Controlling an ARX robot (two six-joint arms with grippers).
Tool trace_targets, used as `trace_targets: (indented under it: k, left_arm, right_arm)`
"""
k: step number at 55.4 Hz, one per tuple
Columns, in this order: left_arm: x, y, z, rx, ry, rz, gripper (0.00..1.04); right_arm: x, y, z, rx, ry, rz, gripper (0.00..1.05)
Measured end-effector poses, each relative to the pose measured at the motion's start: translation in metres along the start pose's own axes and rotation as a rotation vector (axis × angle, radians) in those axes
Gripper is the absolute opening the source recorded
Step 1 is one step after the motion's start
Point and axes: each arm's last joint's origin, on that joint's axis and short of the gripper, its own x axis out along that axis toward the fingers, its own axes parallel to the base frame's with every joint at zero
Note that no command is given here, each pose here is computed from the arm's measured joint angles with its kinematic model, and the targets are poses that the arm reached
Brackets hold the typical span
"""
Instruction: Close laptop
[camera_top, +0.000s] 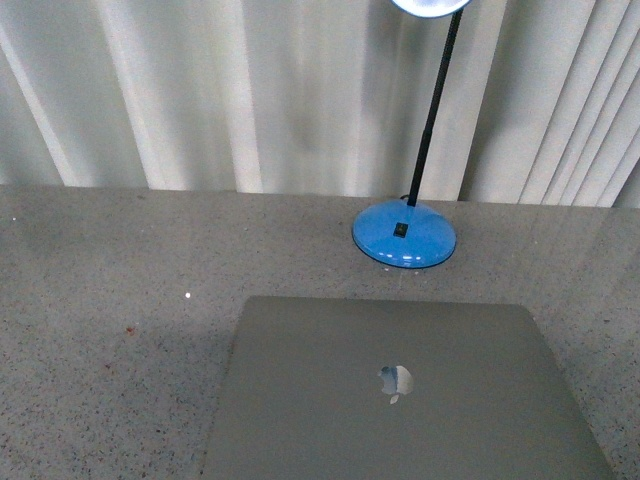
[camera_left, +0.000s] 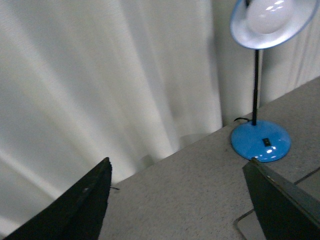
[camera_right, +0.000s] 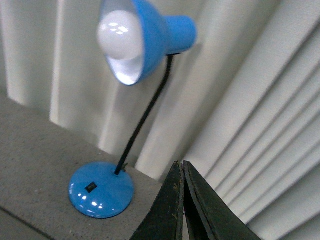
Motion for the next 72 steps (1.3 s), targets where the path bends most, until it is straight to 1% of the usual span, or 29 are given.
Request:
trace_targets:
  k: [1,2,4,5,7,12,15,16,23,24,30,44,67,72]
  left_arm:
    - [-0.001,0.000,-0.001,-0.005,-0.002,0.033,0.94]
    - [-0.003,0.001,-0.002,-0.034,-0.009,0.097,0.91]
    - [-0.008,0.000,-0.008,-0.109,-0.027,0.190,0.83]
    - [-0.009,-0.001,-0.010,-0.125,-0.031,0.207,0.82]
    - [-0.014,-0.005,-0.018,-0.173,-0.038,0.245,0.74]
    - [-0.026,-0.014,-0.037,-0.236,-0.038,0.256,0.60]
    - [-0.033,-0.019,-0.048,-0.259,-0.038,0.254,0.49]
    - [-0.035,-0.020,-0.049,-0.263,-0.038,0.254,0.48]
    - [-0.049,-0.031,-0.069,-0.280,-0.032,0.249,0.24]
    - [-0.050,-0.032,-0.070,-0.280,-0.031,0.249,0.23]
    - [-0.061,-0.038,-0.082,-0.288,-0.033,0.251,0.03]
    - [-0.082,-0.050,-0.103,-0.294,-0.037,0.251,0.04]
    - [-0.105,-0.062,-0.121,-0.294,-0.036,0.251,0.04]
    - [-0.108,-0.063,-0.124,-0.294,-0.037,0.251,0.04]
  right_arm:
    - [-0.002,-0.002,0.001,0.031,0.013,-0.040,0.03]
    - [-0.004,-0.003,0.001,0.048,0.020,-0.063,0.03]
    - [-0.010,-0.004,0.001,0.122,0.039,-0.164,0.03]
    - [-0.014,-0.004,0.000,0.158,0.043,-0.200,0.03]
    - [-0.019,-0.003,-0.004,0.196,0.048,-0.228,0.03]
    - [-0.035,0.005,-0.018,0.280,0.063,-0.252,0.03]
    - [-0.042,0.010,-0.025,0.299,0.069,-0.250,0.03]
    - [-0.045,0.011,-0.027,0.307,0.071,-0.249,0.03]
    - [-0.061,0.019,-0.036,0.325,0.069,-0.249,0.03]
    - [-0.063,0.020,-0.037,0.325,0.068,-0.250,0.03]
    - [-0.074,0.025,-0.043,0.328,0.066,-0.251,0.03]
    - [-0.100,0.036,-0.054,0.331,0.063,-0.251,0.03]
    - [-0.125,0.047,-0.064,0.332,0.064,-0.251,0.03]
    - [-0.129,0.050,-0.070,0.332,0.055,-0.252,0.03]
